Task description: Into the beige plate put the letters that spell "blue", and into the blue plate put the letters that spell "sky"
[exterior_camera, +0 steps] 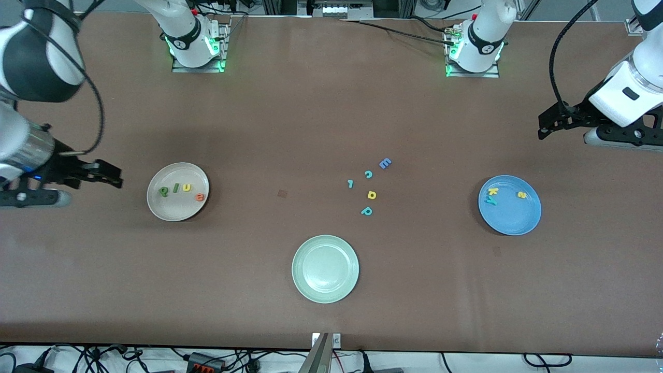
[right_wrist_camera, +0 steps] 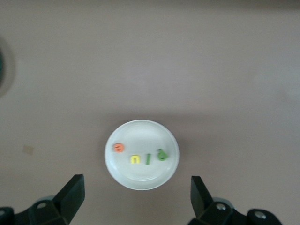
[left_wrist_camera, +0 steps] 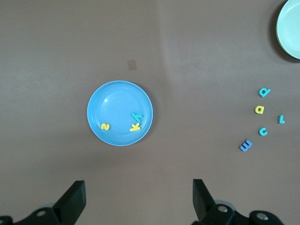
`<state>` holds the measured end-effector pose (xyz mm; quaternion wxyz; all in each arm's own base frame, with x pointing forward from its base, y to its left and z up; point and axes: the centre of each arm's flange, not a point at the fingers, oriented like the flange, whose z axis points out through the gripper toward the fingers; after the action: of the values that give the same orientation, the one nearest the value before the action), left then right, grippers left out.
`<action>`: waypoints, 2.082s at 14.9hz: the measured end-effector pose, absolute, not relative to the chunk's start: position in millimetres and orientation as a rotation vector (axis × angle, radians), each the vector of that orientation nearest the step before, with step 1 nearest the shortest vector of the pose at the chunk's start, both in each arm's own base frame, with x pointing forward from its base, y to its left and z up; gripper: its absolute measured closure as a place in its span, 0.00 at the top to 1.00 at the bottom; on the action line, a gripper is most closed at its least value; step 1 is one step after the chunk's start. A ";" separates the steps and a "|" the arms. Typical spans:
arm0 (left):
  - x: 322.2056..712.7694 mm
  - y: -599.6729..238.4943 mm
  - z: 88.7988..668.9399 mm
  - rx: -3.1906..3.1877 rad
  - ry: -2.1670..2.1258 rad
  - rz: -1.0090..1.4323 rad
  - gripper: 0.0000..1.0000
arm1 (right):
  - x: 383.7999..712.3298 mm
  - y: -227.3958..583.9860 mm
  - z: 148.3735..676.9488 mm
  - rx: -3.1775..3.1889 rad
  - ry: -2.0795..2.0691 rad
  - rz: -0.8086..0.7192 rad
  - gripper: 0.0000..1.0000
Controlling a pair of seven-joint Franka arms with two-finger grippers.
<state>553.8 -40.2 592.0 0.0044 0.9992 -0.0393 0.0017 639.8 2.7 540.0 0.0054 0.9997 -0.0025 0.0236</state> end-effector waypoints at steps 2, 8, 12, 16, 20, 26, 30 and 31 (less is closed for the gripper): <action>553.7 -40.5 592.1 3.130 -0.124 0.005 1.00 | 631.7 -38.1 558.9 3.122 -0.096 0.112 1.00; 553.2 -40.8 591.9 3.130 -0.125 -0.001 1.00 | 603.7 -70.7 598.8 3.132 -0.113 0.124 1.00; 552.6 -40.9 591.7 3.130 -0.126 -0.007 1.00 | 600.8 -45.4 595.7 3.116 -0.052 0.064 1.00; 551.5 -41.5 591.2 3.131 -0.127 -0.020 1.00 | 584.6 -34.3 589.2 3.094 -0.078 0.016 1.00; 550.6 -49.8 591.6 3.130 -0.151 -0.021 1.00 | 559.5 -36.3 587.7 3.097 -0.052 0.015 1.00; 550.5 -50.4 593.1 3.130 -0.153 -0.017 1.00 | 554.3 -35.1 582.7 3.099 -0.039 0.005 1.00; 550.7 -50.8 595.2 3.130 -0.154 -0.011 1.00 | 554.7 -35.1 582.6 3.099 -0.037 0.008 1.00; 550.7 -51.1 595.2 3.130 -0.155 -0.010 1.00 | 554.7 -35.1 582.3 3.099 -0.036 0.006 1.00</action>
<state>550.7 -51.1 595.2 0.0041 0.9988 -0.0494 -0.0033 554.7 -35.1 582.3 0.0214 0.9997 -0.0115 0.0021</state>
